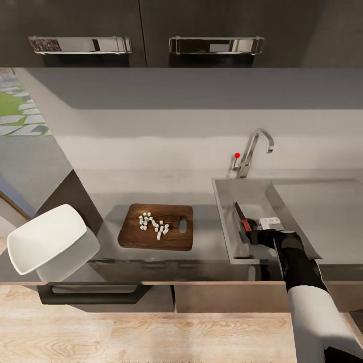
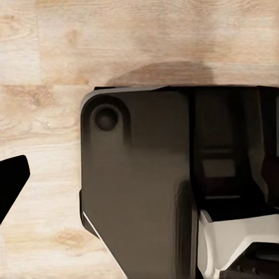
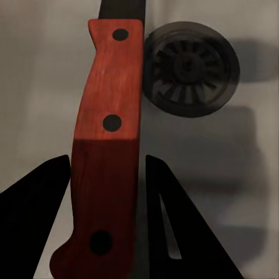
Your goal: In the kitchen, take the Vidalia onion out of the sink, dice it on the chopping board with the paring knife, put the diced onion into the bowl on the countertop, then place both the paring knife and the chopping board into the sink.
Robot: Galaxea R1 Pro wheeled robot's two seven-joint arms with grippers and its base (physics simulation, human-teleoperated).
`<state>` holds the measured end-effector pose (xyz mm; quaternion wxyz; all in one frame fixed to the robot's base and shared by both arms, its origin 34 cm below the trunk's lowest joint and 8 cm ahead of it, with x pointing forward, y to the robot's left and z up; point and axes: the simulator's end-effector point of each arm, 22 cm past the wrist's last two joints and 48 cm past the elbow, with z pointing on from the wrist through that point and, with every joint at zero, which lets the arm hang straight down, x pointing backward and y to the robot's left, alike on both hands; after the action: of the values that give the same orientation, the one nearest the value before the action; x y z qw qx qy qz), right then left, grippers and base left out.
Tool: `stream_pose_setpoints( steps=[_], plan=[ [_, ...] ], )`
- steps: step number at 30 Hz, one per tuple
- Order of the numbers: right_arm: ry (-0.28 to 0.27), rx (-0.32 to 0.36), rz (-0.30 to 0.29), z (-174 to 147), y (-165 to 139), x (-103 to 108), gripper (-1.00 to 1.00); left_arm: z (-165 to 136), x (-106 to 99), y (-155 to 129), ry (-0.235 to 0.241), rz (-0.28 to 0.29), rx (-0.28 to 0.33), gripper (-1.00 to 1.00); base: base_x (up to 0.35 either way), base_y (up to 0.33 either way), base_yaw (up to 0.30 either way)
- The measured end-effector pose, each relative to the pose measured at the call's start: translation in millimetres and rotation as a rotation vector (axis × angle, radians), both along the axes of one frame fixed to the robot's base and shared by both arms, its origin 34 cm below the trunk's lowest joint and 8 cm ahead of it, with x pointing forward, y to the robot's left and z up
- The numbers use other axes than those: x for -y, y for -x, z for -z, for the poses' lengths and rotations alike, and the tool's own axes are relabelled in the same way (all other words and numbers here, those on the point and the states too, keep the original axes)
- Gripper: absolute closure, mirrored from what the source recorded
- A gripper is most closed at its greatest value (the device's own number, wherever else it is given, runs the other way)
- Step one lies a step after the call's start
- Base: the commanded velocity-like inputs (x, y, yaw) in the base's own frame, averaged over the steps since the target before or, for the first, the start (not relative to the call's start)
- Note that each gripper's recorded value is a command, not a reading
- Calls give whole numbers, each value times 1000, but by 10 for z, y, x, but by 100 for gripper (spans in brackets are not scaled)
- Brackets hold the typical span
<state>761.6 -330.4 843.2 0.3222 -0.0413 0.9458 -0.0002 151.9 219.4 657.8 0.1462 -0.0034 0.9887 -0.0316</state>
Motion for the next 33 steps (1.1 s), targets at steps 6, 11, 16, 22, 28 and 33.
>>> stream_pose_setpoints(
  steps=[6,11,16,22,28,33],
  plan=[
    [0,-8,0,52,12,0,100,2,0,25,0,0,-8,-100,0,0,0],
    [0,-16,0,101,24,0,100,5,0,56,0,0,-16,-100,0,0,0],
    [0,-24,0,151,35,-1,100,7,0,79,0,0,-24,-100,0,0,0],
    [1,-31,0,197,48,4,100,8,0,101,0,0,-31,-100,0,0,0],
    [5,-27,0,183,38,20,100,8,0,102,0,0,-31,-100,0,0,0],
    [10,-18,3,143,19,57,100,8,0,103,0,0,-31,-100,0,0,0]
  ],
)
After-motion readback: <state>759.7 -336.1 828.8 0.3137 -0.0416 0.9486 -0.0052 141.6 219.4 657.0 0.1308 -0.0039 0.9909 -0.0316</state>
